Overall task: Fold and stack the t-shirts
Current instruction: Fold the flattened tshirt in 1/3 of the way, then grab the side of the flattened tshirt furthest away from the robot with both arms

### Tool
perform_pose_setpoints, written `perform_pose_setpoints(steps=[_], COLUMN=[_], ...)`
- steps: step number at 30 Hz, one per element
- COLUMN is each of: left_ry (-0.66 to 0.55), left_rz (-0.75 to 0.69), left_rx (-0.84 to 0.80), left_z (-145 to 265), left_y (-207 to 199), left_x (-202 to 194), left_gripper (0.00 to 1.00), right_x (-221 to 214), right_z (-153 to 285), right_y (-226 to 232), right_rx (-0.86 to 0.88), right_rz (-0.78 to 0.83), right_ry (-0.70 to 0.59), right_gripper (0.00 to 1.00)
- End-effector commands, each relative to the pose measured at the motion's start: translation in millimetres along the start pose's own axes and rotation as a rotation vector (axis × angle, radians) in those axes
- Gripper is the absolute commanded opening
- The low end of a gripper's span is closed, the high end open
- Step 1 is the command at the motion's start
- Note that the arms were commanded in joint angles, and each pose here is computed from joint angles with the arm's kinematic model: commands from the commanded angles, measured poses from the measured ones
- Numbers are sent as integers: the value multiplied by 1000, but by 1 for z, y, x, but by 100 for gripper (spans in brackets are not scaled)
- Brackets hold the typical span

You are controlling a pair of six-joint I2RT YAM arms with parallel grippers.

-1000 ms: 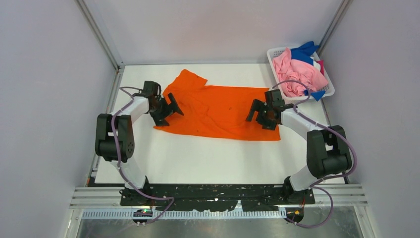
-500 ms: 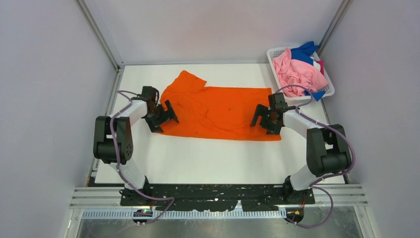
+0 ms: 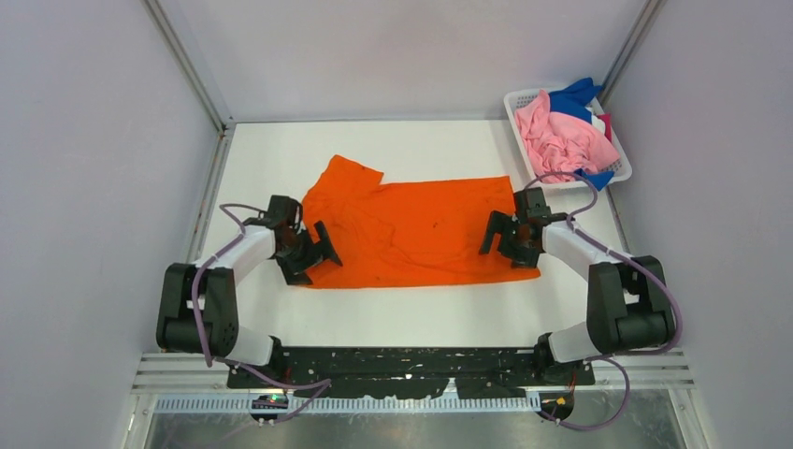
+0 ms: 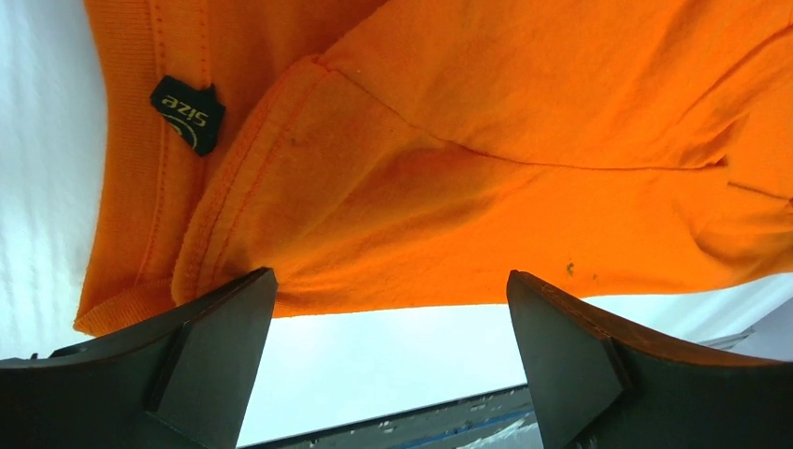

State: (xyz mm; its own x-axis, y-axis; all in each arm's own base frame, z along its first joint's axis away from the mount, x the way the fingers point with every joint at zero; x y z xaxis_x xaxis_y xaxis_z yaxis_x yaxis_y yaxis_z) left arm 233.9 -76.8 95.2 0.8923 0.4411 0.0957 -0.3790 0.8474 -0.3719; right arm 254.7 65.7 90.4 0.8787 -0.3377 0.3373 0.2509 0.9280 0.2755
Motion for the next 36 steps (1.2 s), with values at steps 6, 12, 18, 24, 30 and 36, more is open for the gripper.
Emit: perform_pose_setpoints(steps=[6, 12, 18, 24, 30, 36], left_ry=[152, 138, 169, 136, 102, 45], left_rz=[28, 29, -2, -7, -1, -51], left_rx=[129, 119, 125, 138, 97, -54], left_z=[8, 18, 23, 33, 35, 53], left_y=[35, 43, 49, 54, 48, 16], left_x=[-82, -101, -118, -123, -120, -102], left_gripper=[100, 100, 100, 100, 100, 100], right_x=[-66, -92, -102, -108, -99, -62], right_z=[26, 42, 47, 51, 56, 69], right_y=[-42, -51, -50, -44, -42, -15], right_rx=[-200, -246, -258, -295, -291, -116], right_rz=[-35, -85, -112, -118, -110, -55], right_ry=[214, 285, 310, 280, 210, 29], right_gripper=[95, 95, 95, 95, 95, 95])
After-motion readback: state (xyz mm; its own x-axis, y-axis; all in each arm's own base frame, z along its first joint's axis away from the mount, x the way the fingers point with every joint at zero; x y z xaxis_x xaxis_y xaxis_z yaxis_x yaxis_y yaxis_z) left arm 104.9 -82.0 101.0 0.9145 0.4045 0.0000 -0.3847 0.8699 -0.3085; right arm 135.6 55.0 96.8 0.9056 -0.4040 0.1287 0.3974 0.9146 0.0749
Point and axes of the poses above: each gripper's point midway between its finger pads, its own z axis back along the fingers, its own y axis along the line the jaws close on, x = y × z, the point moved 7 cm from there along z, back along the fingers
